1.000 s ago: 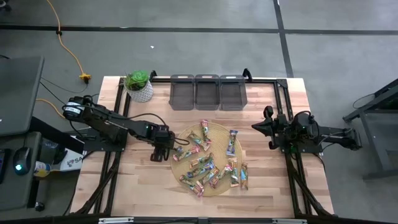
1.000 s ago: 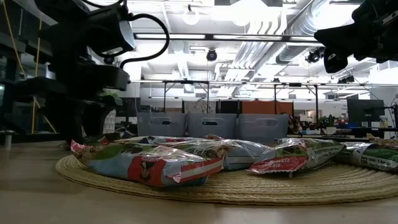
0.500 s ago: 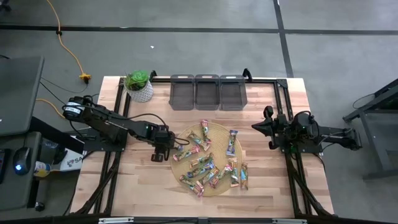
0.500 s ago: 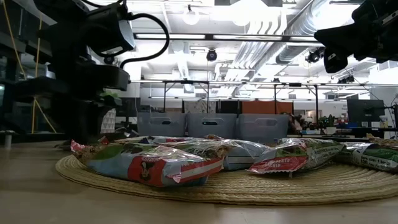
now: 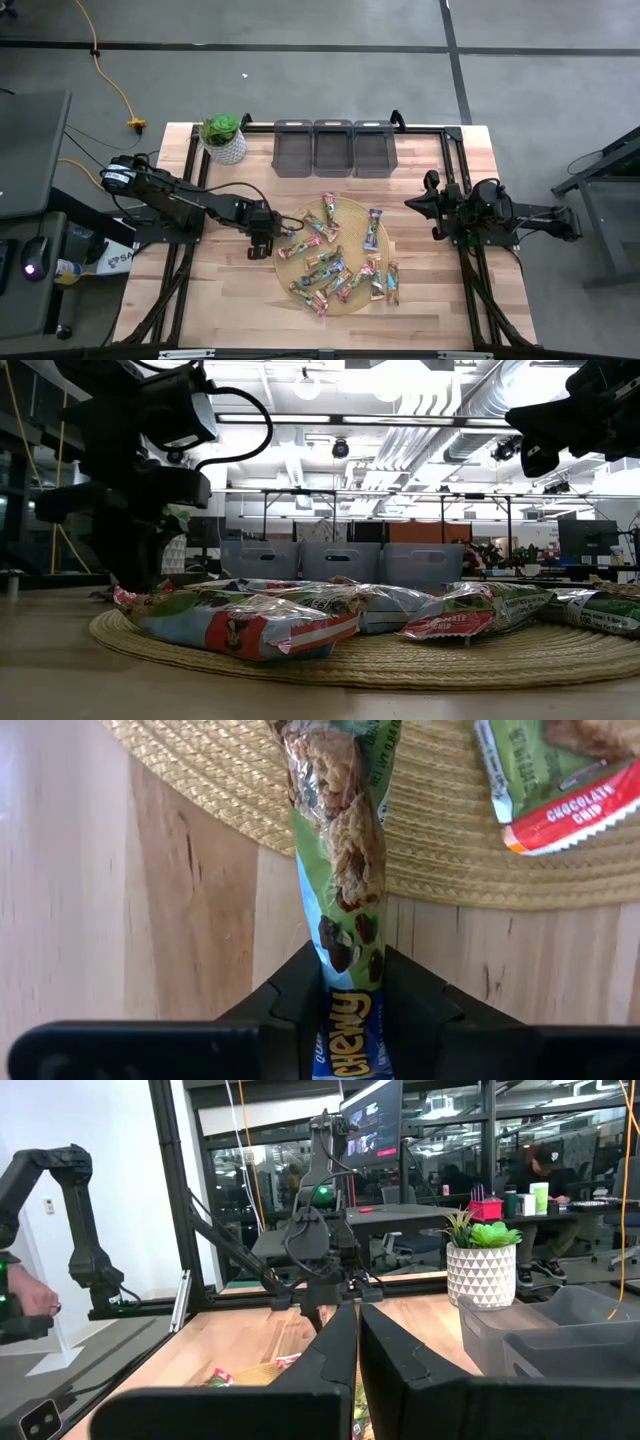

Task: Pick and place Granola Bars by type
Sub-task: Put the blue granola bar into the left black bin

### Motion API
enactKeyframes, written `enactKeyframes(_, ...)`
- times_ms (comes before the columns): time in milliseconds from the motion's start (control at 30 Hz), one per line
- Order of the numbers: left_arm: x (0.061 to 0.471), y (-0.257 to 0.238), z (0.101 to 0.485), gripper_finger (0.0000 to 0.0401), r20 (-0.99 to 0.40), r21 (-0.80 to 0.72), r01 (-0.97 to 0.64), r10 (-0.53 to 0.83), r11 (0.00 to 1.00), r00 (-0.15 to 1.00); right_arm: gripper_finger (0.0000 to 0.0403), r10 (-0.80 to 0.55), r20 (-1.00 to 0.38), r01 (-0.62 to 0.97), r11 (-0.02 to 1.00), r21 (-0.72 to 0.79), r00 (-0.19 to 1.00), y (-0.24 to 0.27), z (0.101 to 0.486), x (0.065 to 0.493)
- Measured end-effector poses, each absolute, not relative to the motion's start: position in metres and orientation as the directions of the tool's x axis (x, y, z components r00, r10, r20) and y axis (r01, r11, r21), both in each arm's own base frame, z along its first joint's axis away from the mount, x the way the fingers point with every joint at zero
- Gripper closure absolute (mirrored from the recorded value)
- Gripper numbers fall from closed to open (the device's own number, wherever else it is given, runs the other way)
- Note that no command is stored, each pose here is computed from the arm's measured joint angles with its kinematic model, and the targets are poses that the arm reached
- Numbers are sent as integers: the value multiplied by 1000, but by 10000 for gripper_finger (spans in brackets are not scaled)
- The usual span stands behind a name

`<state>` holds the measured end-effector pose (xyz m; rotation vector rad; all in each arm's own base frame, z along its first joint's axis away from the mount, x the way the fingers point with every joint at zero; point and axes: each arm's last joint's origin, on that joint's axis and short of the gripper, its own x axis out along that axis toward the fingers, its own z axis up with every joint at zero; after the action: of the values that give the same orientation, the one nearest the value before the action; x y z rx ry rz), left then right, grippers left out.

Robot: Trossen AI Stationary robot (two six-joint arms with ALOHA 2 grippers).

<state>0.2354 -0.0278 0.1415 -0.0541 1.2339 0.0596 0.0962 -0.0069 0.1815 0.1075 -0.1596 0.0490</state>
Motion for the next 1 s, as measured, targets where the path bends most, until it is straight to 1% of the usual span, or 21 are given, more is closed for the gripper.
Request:
enactKeyframes(67,232,-27,145,319,-942,-14,-101,21,995,334,402,40,161,-57,993,103,986,-7,181,96)
enactKeyframes(267,227,-25,166,319,-905,-46,-188,38,981,423,402,40,161,-57,993,103,986,-7,182,96)
enactKeyframes(400,223,-24,185,319,-858,-89,-260,59,961,511,402,40,161,-57,993,103,986,-7,181,96)
enactKeyframes(500,218,-22,200,319,-803,-118,-321,99,940,587,402,40,161,-57,993,103,986,-7,182,96)
enactKeyframes(667,213,-19,239,319,-652,-195,-373,164,907,740,402,40,161,-57,993,103,986,-7,181,96)
enactKeyframes(767,211,-17,265,319,-541,-234,-413,235,880,808,402,40,161,-57,993,103,986,-7,181,96)
enactKeyframes(900,208,-12,301,319,-375,-291,-474,357,831,856,402,40,153,-56,993,104,987,-7,181,96)
enactKeyframes(1000,206,-9,325,319,-277,-312,-537,465,784,841,402,40,151,-56,993,105,988,-7,181,97)
